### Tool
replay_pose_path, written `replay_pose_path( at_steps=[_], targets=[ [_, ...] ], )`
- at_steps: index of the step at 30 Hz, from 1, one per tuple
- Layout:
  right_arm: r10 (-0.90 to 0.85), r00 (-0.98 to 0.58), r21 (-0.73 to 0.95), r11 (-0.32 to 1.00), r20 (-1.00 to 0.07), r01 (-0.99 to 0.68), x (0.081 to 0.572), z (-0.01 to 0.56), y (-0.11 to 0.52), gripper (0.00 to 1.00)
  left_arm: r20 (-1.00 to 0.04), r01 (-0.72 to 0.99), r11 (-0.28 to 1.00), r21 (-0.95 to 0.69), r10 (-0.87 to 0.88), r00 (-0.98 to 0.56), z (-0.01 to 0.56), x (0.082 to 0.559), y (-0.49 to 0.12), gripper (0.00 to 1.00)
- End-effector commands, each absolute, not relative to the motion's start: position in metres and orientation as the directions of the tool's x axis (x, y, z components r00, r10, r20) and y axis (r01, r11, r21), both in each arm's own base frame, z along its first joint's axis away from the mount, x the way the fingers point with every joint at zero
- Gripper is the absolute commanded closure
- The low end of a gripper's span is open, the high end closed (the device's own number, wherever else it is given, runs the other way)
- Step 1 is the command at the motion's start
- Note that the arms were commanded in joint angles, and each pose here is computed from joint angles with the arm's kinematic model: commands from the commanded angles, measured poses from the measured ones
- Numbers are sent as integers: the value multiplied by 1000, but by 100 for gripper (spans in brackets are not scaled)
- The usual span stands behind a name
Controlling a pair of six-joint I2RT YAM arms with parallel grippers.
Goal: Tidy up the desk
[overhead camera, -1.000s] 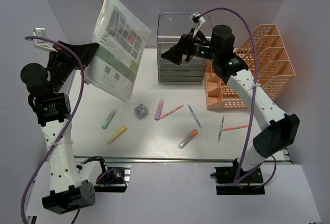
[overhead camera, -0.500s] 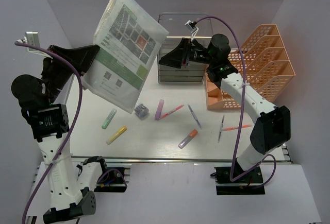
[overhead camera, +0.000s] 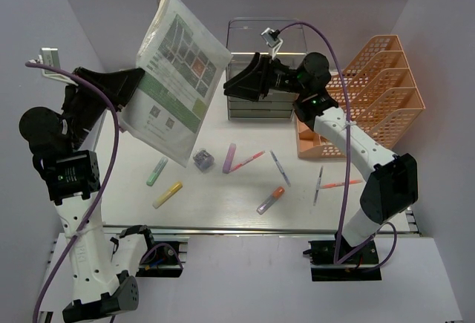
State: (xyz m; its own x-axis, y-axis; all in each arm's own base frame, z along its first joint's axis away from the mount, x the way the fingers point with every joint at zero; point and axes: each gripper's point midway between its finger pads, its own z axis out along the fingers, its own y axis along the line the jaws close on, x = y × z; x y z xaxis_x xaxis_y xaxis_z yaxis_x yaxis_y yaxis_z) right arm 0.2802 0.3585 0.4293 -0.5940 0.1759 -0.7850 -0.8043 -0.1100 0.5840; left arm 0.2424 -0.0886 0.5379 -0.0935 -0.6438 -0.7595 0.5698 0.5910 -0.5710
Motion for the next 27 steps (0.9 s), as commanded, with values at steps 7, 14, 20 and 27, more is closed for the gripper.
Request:
replay_pose_path(
  at_steps=[7,14,20,27],
  targets=[
    [151,-590,581,-103,-793,-807,270,414,366,11,-758,622,582,-524,-651,-31,566,215,-95,100],
    [159,-601,584,-145,-783,-799,267,420,377,11,-753,633,567,-526,-657,-36,569,207,-98,100],
    [159,-617,590,-191,-771,-785,266,425,392,11,-748,637,557,-533,-661,-48,565,199,-101,100],
    [231,-558,489,-296,-797,-820,254,456,389,18,-743,627,555,-547,-667,-58,562,200,-100,100]
  ],
)
